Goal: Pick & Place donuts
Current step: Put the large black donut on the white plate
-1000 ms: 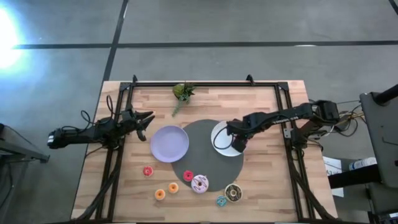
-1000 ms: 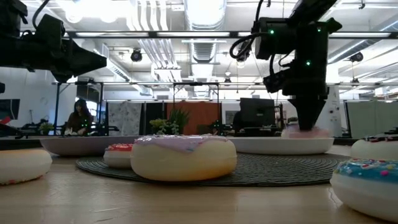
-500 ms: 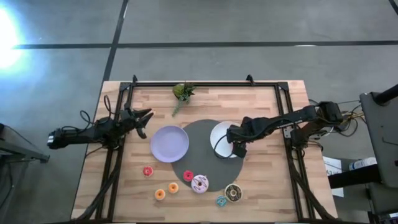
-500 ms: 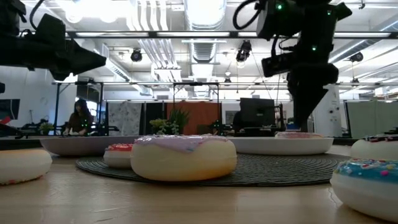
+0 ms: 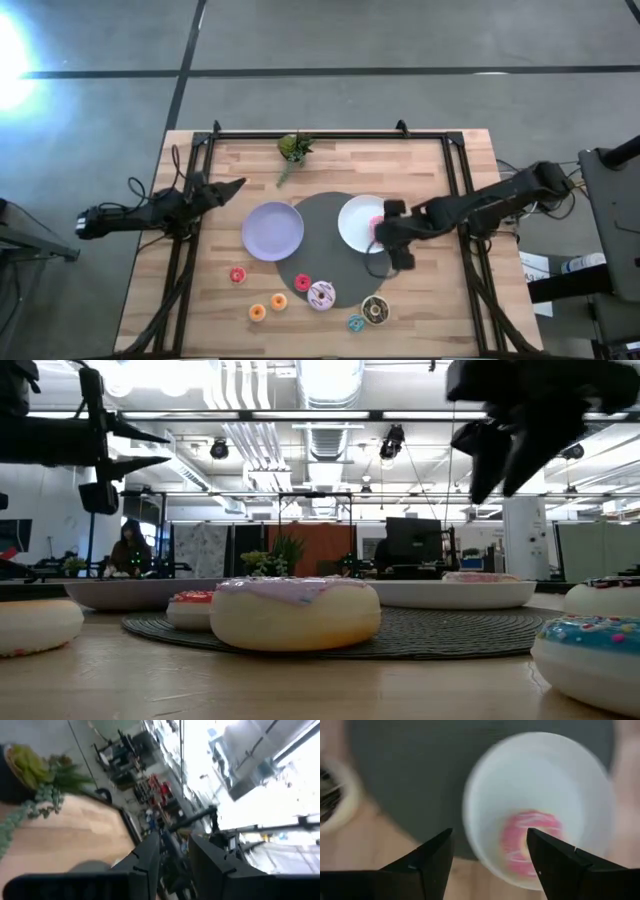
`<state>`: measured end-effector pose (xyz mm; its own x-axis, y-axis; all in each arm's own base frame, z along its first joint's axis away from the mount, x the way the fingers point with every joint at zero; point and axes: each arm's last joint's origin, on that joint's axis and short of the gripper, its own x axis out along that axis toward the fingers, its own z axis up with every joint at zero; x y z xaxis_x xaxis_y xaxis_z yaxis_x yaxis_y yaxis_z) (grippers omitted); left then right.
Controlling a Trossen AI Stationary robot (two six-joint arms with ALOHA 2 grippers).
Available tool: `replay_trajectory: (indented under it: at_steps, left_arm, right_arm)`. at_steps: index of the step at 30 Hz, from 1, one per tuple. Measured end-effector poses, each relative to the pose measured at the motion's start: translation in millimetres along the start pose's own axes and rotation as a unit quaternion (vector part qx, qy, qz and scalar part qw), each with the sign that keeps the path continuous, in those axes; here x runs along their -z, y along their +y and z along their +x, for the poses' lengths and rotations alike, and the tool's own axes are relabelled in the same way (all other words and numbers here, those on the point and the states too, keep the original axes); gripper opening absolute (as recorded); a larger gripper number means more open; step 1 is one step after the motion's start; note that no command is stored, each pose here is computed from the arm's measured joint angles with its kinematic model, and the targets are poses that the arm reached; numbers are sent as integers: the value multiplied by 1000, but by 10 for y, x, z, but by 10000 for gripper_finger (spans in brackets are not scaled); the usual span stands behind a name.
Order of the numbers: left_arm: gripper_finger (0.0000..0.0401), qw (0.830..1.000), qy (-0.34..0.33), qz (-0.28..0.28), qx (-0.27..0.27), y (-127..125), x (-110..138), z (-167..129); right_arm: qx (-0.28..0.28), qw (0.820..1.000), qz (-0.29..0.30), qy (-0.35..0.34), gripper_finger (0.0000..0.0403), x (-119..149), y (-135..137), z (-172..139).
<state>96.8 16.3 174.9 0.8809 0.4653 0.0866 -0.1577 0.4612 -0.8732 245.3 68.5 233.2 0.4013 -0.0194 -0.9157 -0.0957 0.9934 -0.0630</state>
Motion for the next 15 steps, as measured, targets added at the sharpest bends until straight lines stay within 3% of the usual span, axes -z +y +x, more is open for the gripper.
replay_trajectory:
  at_steps: [7, 15]
  left_arm:
    - [80, 998, 53, 20, -17, 54, 69, 18]
    - [80, 995, 80, 40, -42, 107, 118, 36]
  right_arm:
    - [-44, 997, -58, 26, 246, 16, 478, 228]
    - [-49, 998, 8, 39, 253, -266, 861, 420]
